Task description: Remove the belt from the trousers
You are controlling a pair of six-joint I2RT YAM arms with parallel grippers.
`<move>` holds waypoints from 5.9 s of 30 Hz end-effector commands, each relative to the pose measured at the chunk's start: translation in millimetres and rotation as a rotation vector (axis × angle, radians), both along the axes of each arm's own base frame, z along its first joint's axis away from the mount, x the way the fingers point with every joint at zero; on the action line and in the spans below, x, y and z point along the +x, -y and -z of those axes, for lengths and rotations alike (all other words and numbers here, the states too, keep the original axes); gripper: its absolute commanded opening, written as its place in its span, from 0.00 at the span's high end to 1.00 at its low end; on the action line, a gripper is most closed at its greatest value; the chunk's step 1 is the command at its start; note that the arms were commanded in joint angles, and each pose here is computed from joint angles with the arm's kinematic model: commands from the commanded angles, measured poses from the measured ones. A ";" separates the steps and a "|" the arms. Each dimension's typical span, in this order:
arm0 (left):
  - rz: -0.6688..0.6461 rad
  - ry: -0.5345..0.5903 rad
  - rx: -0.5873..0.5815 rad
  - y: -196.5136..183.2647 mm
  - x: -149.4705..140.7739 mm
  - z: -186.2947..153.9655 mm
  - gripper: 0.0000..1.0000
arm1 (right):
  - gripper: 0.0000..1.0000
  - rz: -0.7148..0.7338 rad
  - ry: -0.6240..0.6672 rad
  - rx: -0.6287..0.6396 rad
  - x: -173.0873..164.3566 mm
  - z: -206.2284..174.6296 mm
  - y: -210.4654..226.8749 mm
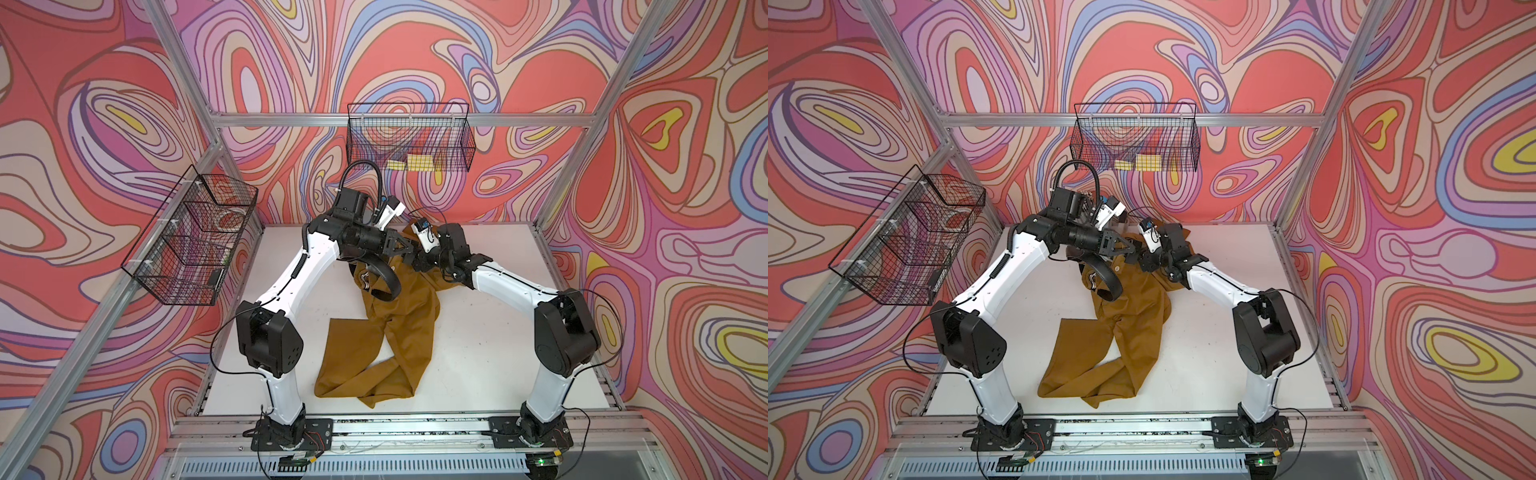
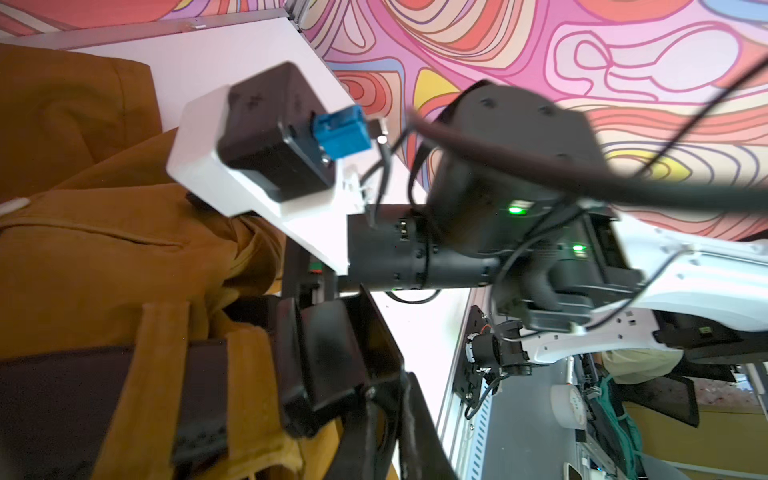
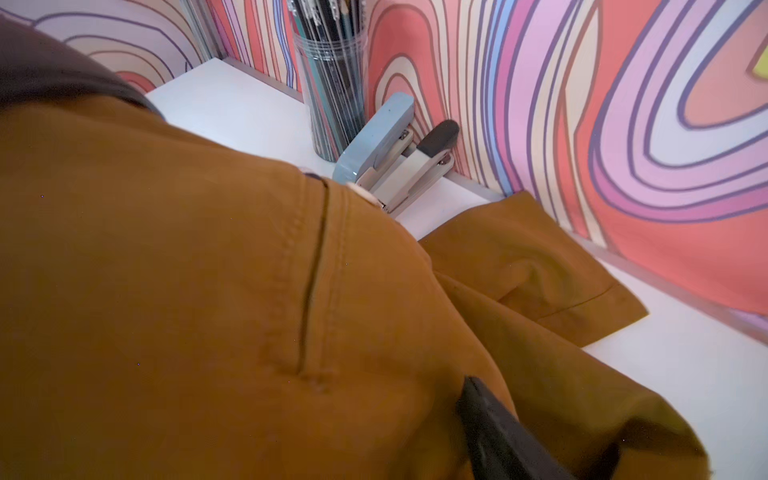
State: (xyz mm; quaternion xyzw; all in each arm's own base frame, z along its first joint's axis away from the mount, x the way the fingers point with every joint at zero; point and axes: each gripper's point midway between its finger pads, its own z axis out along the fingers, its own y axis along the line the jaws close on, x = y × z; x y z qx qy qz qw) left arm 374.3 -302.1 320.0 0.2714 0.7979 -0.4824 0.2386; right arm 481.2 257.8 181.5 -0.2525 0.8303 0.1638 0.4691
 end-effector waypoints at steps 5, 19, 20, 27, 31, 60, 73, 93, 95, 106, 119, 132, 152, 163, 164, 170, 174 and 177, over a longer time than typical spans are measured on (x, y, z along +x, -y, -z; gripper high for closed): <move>0.029 0.244 -0.284 6.0 -22.0 -138.4 1.00 | 0.29 0.076 -0.064 0.161 0.2 0.2 18.9; -0.517 -0.010 -0.084 -33.3 39.2 -95.2 1.00 | 0.24 0.003 0.257 0.320 -48.4 -149.3 12.3; -0.517 -0.013 -0.084 -32.3 39.3 -94.7 1.00 | 0.24 -0.019 0.248 0.327 -48.9 -150.5 5.3; -0.423 -0.017 -0.144 -16.4 34.4 -93.8 1.00 | 0.23 -0.124 0.194 0.294 -56.4 -133.8 -36.8; -0.383 -0.053 -0.175 -8.6 32.0 -96.3 1.00 | 0.20 -0.113 0.176 0.311 -52.3 -122.6 -39.3; -0.610 -0.264 -0.127 -29.4 40.6 -70.5 1.00 | 0.65 0.075 0.549 -0.068 -46.9 -147.5 -54.7; -0.624 -0.396 -0.109 -27.3 39.3 -43.6 1.00 | 0.66 0.071 0.621 -0.127 -47.1 -157.0 -71.0; -0.502 -0.006 -0.146 -52.3 42.3 -47.8 0.45 | 1.00 0.134 0.535 -0.126 -47.4 -171.0 -38.9; -0.483 0.091 -0.143 -58.9 37.8 -56.5 0.44 | 1.00 0.124 0.514 -0.107 -48.1 -174.2 -33.6; -0.305 0.743 0.122 -78.0 27.0 -49.5 0.34 | 1.00 -0.076 0.384 -0.066 -65.3 -181.6 -27.0; -0.063 0.615 0.208 -11.0 33.2 -1.8 0.33 | 1.00 -0.058 0.416 -0.116 -70.2 -186.2 -15.3; -0.322 0.411 0.625 -68.0 74.6 72.1 0.46 | 1.00 0.146 0.480 -0.155 -52.4 -209.5 15.4; -0.359 0.428 0.445 -93.1 73.2 80.1 0.78 | 1.00 0.250 0.459 -0.062 -45.2 -240.5 65.4; -0.373 0.340 0.606 -120.8 80.2 128.2 0.55 | 1.00 0.603 0.739 -0.076 -74.6 -386.4 183.0; -0.383 0.340 0.602 -122.1 81.0 129.2 0.54 | 1.00 0.621 0.760 -0.073 -78.4 -400.7 191.2; -0.409 0.340 0.605 -127.3 84.4 131.2 0.50 | 1.00 0.679 0.832 -0.073 -100.7 -449.6 214.5; -0.404 0.342 0.574 -127.1 84.0 127.8 0.67 | 1.00 0.659 0.776 -0.066 -97.2 -439.5 215.8; -0.396 0.377 0.524 -121.2 81.7 113.5 0.85 | 1.00 0.532 0.658 -0.014 -82.5 -398.3 189.9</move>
